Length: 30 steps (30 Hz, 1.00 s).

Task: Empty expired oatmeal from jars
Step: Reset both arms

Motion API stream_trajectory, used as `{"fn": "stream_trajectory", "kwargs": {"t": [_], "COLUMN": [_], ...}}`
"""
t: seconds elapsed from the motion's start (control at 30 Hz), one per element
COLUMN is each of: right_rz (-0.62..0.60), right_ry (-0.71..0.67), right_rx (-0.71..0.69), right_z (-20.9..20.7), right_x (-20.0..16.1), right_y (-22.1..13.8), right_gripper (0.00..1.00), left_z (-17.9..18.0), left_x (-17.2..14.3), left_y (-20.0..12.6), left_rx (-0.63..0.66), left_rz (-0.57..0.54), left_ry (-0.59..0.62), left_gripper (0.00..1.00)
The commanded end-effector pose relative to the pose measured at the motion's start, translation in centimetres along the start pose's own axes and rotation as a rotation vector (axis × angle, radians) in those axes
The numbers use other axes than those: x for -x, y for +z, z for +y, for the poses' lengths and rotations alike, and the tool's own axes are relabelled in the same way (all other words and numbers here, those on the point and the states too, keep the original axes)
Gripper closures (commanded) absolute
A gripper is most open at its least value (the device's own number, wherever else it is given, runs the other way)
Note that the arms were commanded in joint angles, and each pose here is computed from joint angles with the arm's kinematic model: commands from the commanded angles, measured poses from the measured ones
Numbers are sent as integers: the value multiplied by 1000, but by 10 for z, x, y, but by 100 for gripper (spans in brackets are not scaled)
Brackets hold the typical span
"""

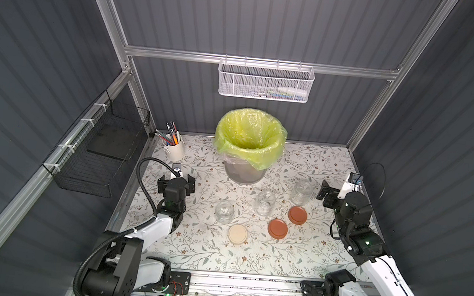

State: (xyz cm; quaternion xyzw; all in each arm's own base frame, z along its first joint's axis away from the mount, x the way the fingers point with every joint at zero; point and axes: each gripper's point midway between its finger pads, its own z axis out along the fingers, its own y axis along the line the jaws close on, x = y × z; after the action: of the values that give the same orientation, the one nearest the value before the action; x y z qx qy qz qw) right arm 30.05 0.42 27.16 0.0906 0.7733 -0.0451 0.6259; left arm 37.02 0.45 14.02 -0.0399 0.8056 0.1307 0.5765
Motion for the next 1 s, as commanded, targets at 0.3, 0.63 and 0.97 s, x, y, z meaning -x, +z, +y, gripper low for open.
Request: {"fn": "stream_trajectory", "kwargs": {"t": [0.3, 0.63, 0.97], "right_rz": [-90, -21, -73], "right_ry": [-26, 16, 33], "right_rx": [24, 15, 40], "right_z": [-19, -40, -37], "right_x": [-18, -81, -111], "right_y": [44, 88, 95], "right_gripper": [1, 1, 1], "left_z": [-8, -9, -14], "left_x": [-15, -39, -46], "left_y": [14, 22, 26], "left_rx": [-95, -84, -99], "left_rz": [-77, -112, -121], "left_ry": [-64, -86, -76], "left_gripper": [0, 0, 0]}}
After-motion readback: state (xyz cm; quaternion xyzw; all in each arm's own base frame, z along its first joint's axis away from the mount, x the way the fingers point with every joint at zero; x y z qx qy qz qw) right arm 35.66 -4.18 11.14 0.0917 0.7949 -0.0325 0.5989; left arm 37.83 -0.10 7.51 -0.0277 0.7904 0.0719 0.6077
